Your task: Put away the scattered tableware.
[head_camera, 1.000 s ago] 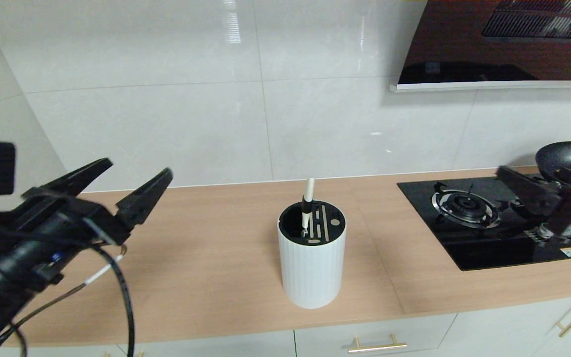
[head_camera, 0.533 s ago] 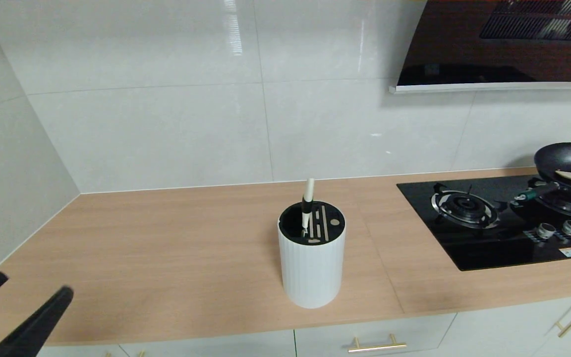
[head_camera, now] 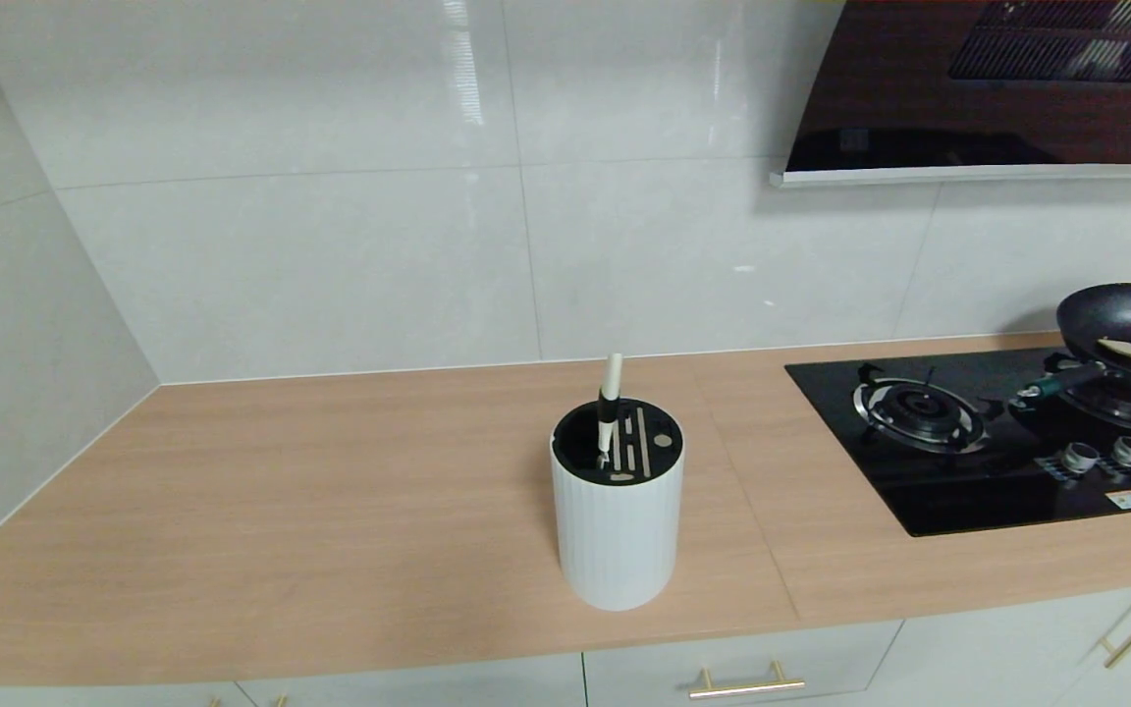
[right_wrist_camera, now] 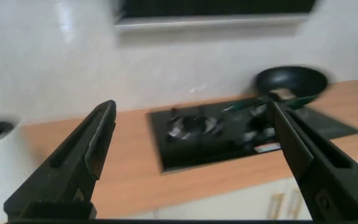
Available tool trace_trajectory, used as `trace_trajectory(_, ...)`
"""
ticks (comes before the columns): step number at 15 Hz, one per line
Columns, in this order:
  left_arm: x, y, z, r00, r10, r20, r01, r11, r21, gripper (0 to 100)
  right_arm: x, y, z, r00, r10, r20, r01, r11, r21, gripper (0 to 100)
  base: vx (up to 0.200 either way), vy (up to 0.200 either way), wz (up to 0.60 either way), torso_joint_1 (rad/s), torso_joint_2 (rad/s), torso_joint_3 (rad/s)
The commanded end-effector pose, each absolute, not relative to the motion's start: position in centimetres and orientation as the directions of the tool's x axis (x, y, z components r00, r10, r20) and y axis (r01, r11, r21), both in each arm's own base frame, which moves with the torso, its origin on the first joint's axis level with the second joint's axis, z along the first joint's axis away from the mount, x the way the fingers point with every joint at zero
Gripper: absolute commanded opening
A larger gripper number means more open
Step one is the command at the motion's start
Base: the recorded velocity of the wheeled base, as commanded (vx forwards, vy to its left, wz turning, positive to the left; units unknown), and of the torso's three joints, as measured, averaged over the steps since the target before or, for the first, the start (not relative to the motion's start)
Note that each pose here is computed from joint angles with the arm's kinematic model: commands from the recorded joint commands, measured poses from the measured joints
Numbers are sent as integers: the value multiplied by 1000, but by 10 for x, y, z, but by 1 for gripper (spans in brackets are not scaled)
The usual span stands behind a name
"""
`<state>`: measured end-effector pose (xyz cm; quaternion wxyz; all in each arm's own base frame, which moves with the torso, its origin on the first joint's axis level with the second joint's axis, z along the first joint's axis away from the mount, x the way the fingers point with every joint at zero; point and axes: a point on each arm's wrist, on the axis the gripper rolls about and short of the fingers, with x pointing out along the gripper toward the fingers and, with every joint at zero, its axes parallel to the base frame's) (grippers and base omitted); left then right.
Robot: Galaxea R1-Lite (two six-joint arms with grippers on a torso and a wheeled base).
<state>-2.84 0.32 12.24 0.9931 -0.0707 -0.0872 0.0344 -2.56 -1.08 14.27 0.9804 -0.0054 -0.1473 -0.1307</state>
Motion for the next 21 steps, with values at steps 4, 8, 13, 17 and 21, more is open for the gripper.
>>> trace_trajectory(4,-23,3,79,992,125,33,-124,992,-32,100,-26,-6,97,941,-270,205,281,959,-27,100,0,0,0,0,0,0)
trace_trajectory(8,-23,1,77,1000,26,14,-26,999,20,100,-23,-4,81,979,-198,54,200,979,-41,100,0,0,0,0,0,0)
trace_trajectory(13,-23,1,77,1000,26,17,-26,1000,-7,100,-23,-3,79,992,-124,33,120,988,99,100,0,0,0,0,0,0)
trace_trajectory(17,-23,1,77,999,28,17,-28,1000,-7,100,-23,-1,75,1000,-26,-3,26,999,-48,100,0,0,0,0,0,0)
trace_trajectory(21,-23,1,77,999,28,17,-28,1000,-7,100,-23,-1,75,1000,-28,-2,28,999,18,100,0,0,0,0,0,0)
